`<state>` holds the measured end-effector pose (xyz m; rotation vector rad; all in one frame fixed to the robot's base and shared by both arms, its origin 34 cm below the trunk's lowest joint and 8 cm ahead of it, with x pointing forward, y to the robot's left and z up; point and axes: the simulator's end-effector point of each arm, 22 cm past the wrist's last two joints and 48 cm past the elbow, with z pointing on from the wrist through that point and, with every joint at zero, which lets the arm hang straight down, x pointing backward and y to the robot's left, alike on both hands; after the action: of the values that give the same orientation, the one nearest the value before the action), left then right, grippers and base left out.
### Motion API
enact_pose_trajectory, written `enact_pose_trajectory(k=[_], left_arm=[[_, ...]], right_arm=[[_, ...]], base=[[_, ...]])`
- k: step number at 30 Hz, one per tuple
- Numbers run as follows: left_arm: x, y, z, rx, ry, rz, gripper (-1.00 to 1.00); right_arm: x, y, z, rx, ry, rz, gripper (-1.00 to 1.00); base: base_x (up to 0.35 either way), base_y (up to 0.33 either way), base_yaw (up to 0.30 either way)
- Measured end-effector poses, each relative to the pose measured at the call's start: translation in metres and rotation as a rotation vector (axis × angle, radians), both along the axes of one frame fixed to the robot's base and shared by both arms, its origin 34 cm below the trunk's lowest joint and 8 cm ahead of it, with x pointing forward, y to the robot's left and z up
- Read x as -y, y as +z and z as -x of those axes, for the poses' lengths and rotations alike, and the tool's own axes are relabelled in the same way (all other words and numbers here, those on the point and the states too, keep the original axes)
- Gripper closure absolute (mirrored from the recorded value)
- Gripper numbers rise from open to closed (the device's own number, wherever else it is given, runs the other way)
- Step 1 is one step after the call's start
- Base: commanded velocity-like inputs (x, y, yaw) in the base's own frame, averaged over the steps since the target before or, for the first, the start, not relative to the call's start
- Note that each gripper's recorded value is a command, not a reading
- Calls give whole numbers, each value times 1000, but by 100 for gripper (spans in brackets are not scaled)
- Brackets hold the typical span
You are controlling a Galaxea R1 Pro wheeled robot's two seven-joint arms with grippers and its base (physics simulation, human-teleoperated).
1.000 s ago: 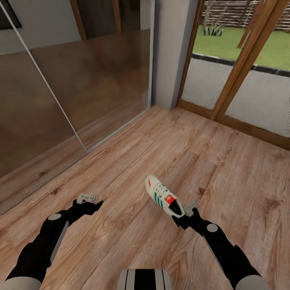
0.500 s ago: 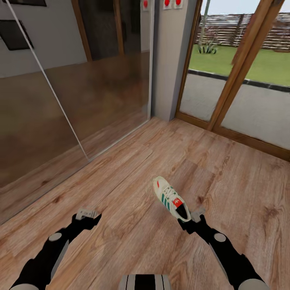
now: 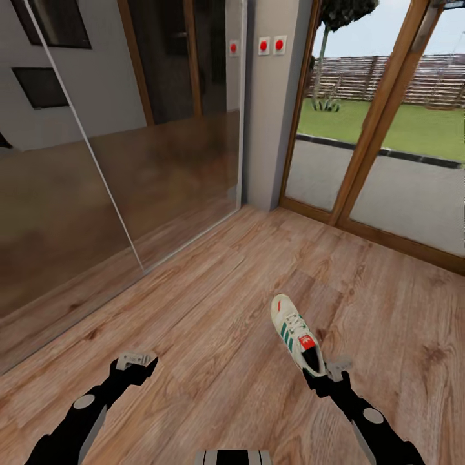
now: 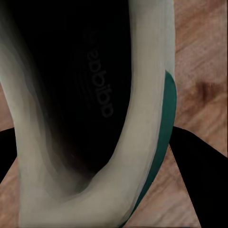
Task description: Pick up the two gym shoes and the two sandals from the corridor floor and place them onto the hallstand (shoe rack) in the corridor, making sure they are on the rack and not on the floor. Arrange them so the two gym shoes are next to each other and the two sandals are next to each other.
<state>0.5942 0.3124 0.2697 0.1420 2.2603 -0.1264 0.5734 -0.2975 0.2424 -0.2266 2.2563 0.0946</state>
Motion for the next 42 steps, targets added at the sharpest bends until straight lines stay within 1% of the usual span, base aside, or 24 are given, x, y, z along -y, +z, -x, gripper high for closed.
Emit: enact_pose_trajectory(k=[3, 4, 8, 18, 25, 32, 42], left_arm=[[-10, 5, 3, 10, 30, 3, -100], [-12, 7, 4, 14, 37, 4, -100], [-16, 18, 1, 36, 51, 6, -100], [-16, 47, -9, 90, 56, 8, -100], [-21, 67, -16, 128, 82, -8, -100], [-22, 83, -19, 129, 94, -11, -100], [-27, 112, -26, 142, 100, -16, -100]], right_arm=[[23, -2, 12, 57, -93, 63, 100], [26, -2, 16, 71, -110, 75, 100], [28, 4, 21, 111, -136, 91, 100], [27, 21, 22, 141, -147, 84, 100], [31, 38, 16, 173, -151, 86, 100], [31, 52, 17, 170, -153, 86, 100], [31, 77, 15, 174, -153, 85, 100]], base=[[0, 0, 0], [0, 0, 0], [0, 0, 0], [0, 0, 0], [0, 0, 0], [0, 0, 0], [0, 0, 0]])
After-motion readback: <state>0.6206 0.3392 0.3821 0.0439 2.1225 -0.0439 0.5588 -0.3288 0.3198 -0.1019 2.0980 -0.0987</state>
